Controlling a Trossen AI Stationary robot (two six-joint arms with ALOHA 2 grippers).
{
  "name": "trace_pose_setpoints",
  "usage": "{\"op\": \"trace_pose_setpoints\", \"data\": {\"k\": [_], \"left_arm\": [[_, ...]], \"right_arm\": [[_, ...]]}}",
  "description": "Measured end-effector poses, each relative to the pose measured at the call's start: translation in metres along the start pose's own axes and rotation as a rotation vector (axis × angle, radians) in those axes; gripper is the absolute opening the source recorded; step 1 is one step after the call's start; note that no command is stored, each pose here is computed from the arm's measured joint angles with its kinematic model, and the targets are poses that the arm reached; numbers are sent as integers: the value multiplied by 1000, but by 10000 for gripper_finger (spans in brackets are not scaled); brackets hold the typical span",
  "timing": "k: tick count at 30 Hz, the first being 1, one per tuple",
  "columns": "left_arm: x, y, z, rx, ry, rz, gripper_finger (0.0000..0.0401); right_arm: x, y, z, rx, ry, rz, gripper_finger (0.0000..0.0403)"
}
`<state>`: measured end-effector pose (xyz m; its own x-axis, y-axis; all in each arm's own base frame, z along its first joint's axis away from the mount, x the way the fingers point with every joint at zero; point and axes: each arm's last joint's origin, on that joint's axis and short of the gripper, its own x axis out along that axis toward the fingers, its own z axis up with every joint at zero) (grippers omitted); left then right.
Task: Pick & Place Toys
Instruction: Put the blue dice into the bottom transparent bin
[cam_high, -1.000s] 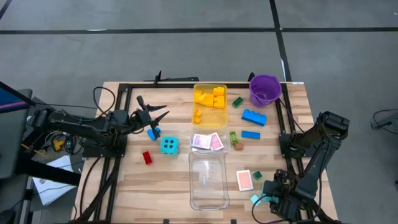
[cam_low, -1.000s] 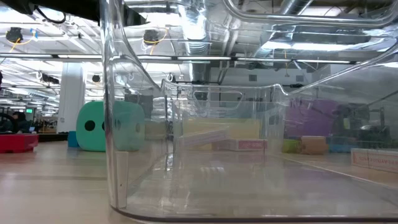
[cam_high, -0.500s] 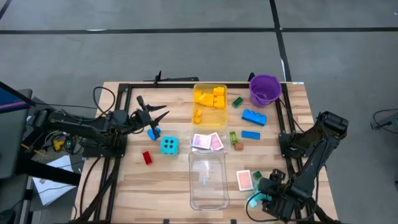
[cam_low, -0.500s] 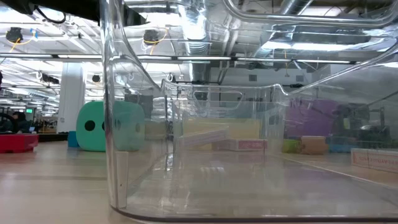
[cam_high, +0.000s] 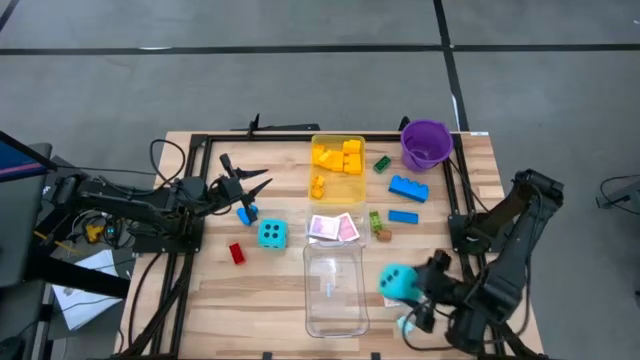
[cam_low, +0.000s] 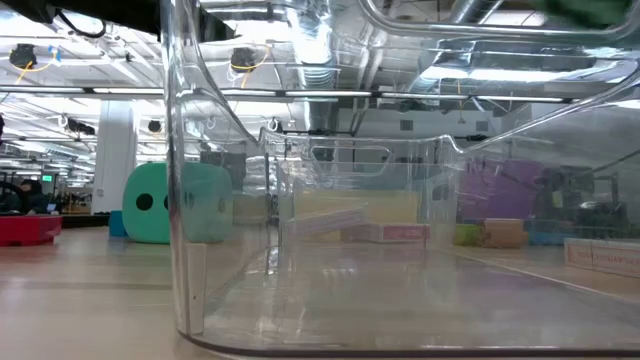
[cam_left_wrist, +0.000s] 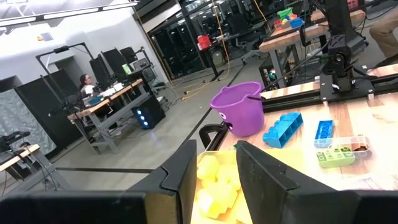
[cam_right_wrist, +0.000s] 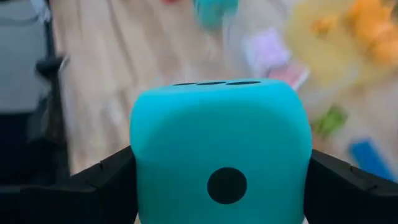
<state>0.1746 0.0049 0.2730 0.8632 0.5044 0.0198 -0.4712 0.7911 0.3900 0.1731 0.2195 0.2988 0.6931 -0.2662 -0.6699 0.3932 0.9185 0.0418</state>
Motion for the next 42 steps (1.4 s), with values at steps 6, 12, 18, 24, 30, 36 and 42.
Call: {"op": "trace_pose_setpoints", "data": {"k": [6,12,18,24,30,36,42], "left_arm": [[0,0,0,0,1,-1,108],[-2,-5,0,12,5,-34,108],[-5,-8,1,32,-4,-57,108],[-7,-11,3,32,-13,-77,108],[-8,-15,4,27,-54,-168,108],[-9,-19,6,-16,-99,-290,108],[-12,-33,5,-82,-190,-691,108]], "right_arm": [[29,7,38,-128,-192,-39,324],[61,21,61,-269,-273,-61,331],[100,29,53,-295,-213,-124,325],[140,43,41,-313,-169,-122,330],[158,48,34,-302,-164,-137,337],[163,48,29,-281,-145,-153,353],[163,48,28,-255,-144,-155,357]]}}
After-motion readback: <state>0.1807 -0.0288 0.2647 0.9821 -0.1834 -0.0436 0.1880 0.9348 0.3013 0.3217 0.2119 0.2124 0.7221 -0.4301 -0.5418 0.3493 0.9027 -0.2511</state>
